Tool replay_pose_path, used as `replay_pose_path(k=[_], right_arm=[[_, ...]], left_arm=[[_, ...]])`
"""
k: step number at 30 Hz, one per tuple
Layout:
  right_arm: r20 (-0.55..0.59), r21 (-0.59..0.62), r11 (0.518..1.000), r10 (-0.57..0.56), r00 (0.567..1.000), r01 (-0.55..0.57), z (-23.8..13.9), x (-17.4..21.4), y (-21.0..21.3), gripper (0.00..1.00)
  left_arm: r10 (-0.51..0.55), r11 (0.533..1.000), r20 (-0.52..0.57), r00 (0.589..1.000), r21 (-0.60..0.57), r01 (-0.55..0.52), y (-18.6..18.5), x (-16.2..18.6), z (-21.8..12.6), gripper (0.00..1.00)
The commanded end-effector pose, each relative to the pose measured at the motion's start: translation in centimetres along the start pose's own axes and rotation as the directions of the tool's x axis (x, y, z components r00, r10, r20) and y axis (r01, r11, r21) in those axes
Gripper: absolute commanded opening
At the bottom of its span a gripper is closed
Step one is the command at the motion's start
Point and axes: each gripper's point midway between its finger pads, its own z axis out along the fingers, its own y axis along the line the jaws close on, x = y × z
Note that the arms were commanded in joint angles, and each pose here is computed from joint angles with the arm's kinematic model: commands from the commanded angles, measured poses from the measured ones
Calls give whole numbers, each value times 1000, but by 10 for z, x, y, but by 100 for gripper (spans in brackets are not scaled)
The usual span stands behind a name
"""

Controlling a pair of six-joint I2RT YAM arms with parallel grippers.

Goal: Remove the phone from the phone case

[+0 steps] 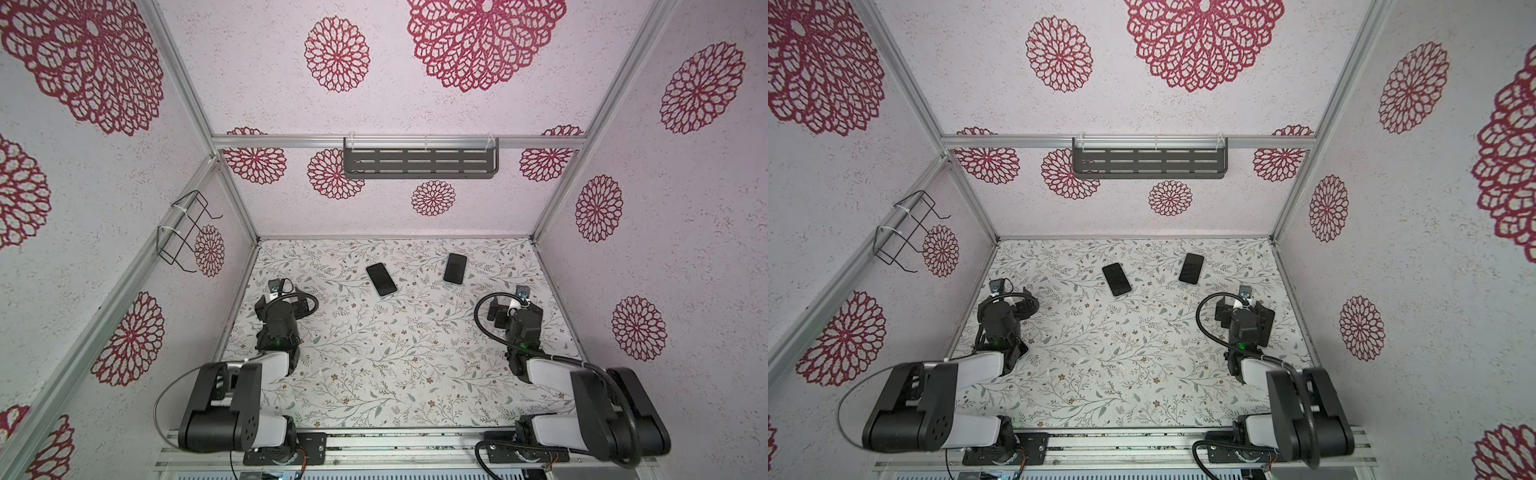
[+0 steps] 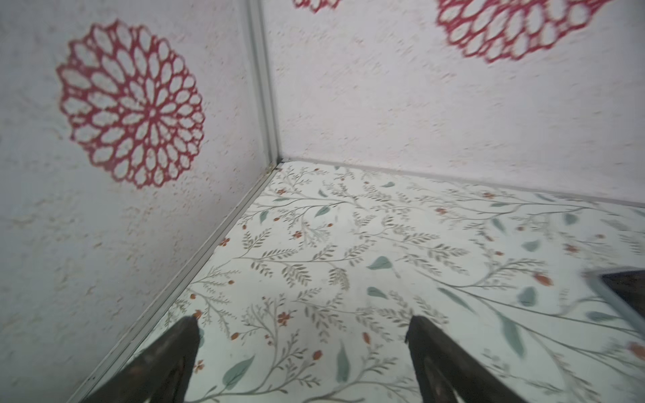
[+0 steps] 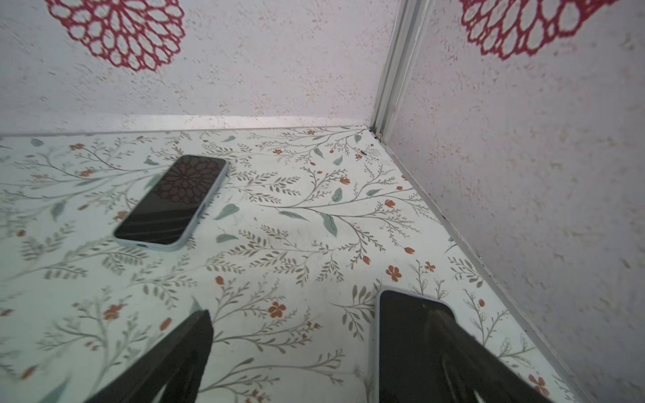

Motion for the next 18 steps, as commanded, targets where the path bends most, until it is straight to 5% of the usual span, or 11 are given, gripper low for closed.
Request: replay_pose_path(k=[1, 5, 9, 14, 18], right_arm=[[-81, 19, 993, 115, 990, -113, -25, -33, 2, 99], [-185, -51, 987, 139, 973, -151, -58, -59, 18, 99], [-317, 60, 991, 136, 939, -124, -77, -53, -2, 99], [-386, 160, 984, 130, 913, -73, -87, -40, -25, 99], [-448, 204, 967, 230, 864, -152, -78, -9, -47, 99]], left_arm=[[-41, 999, -45, 998, -17, 40, -2, -38, -22, 97], [-241, 957, -175, 955, 123, 264, -23, -68, -53, 97], [-293, 879, -351, 890, 267, 395, -57, -76, -81, 97], [-213, 874, -468, 858, 301, 382, -84, -68, -100, 97], [-152, 887, -501, 852, 311, 342, -97, -52, -101, 97]])
